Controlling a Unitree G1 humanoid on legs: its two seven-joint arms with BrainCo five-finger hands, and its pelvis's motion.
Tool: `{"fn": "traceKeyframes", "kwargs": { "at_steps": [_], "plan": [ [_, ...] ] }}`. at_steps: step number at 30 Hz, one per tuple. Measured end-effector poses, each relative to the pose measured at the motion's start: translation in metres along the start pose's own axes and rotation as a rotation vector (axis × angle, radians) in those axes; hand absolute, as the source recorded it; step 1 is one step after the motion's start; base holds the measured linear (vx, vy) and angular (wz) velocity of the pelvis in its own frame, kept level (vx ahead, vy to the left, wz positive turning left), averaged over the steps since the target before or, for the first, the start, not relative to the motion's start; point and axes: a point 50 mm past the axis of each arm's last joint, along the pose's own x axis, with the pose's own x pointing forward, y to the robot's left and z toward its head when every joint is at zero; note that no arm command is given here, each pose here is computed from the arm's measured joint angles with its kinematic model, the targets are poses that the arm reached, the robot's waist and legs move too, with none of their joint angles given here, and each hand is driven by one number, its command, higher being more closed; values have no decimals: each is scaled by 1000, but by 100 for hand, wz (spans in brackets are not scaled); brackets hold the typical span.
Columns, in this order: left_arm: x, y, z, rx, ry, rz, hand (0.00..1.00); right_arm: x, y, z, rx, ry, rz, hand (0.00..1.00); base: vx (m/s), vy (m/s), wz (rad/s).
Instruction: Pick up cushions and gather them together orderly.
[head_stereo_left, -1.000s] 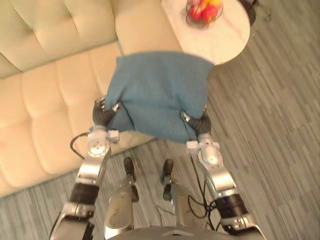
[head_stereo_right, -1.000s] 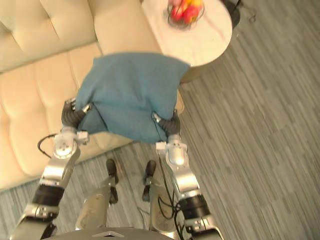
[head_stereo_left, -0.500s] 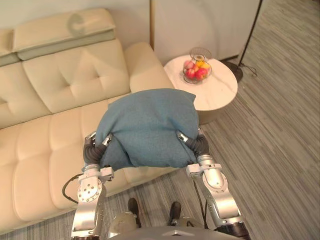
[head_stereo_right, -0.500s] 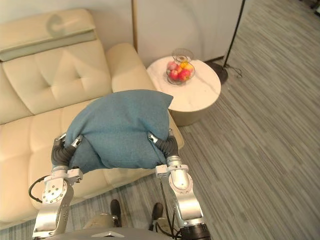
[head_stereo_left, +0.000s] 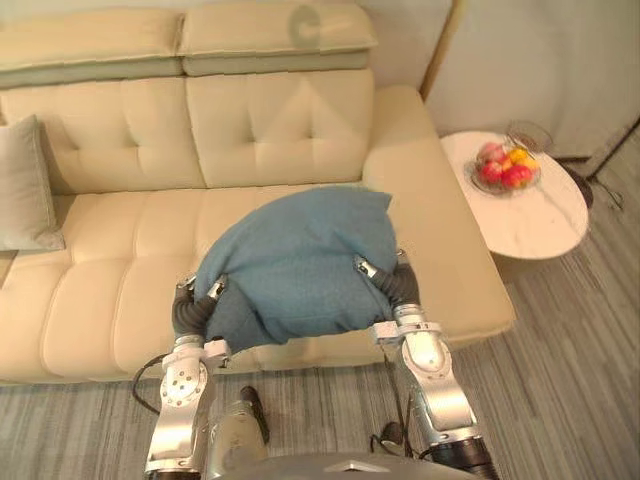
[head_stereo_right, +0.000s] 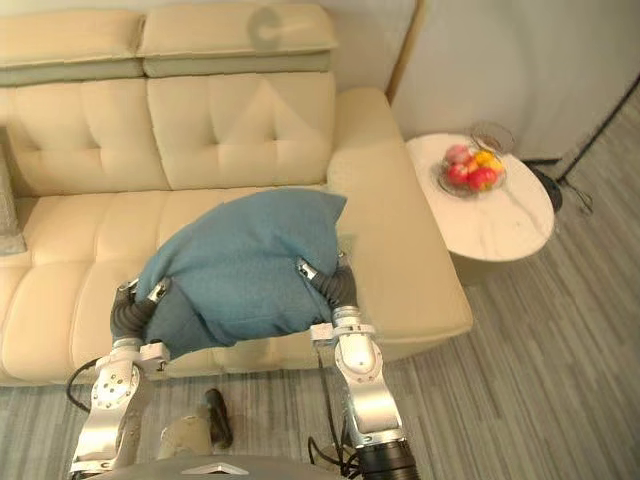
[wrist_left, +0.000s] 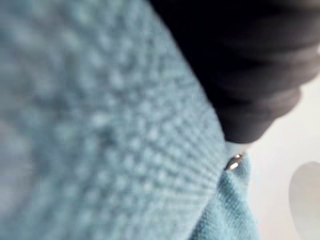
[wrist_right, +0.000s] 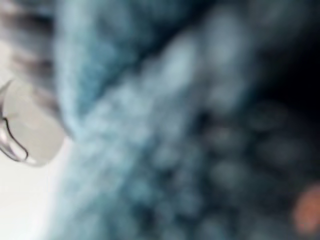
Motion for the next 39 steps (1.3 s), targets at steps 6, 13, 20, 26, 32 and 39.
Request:
{"fn": "traceKeyframes", "kwargs": {
  "at_steps": [6,13,20,26,32,39],
  "plan": [
    [0,6,-9,30,36,-5,100,-2,4,-23,34,99,13,100,124,366,10],
    [1,-16,-9,7,39,-101,100,-2,-15,-23,6,95,-21,100,246,60,39],
    [-1,-22,-10,0,47,-137,100,-8,-22,-17,4,76,-50,100,154,-9,26],
    [0,-25,-8,21,33,-150,100,-8,-25,-12,-2,51,-66,100,75,23,-6],
    [25,-31,16,144,-95,-128,100,10,-21,2,-20,-15,-94,100,47,29,-19],
    [86,-50,73,217,-302,-42,100,75,-4,57,-47,-240,-178,100,3,61,-17]
  ]
}}
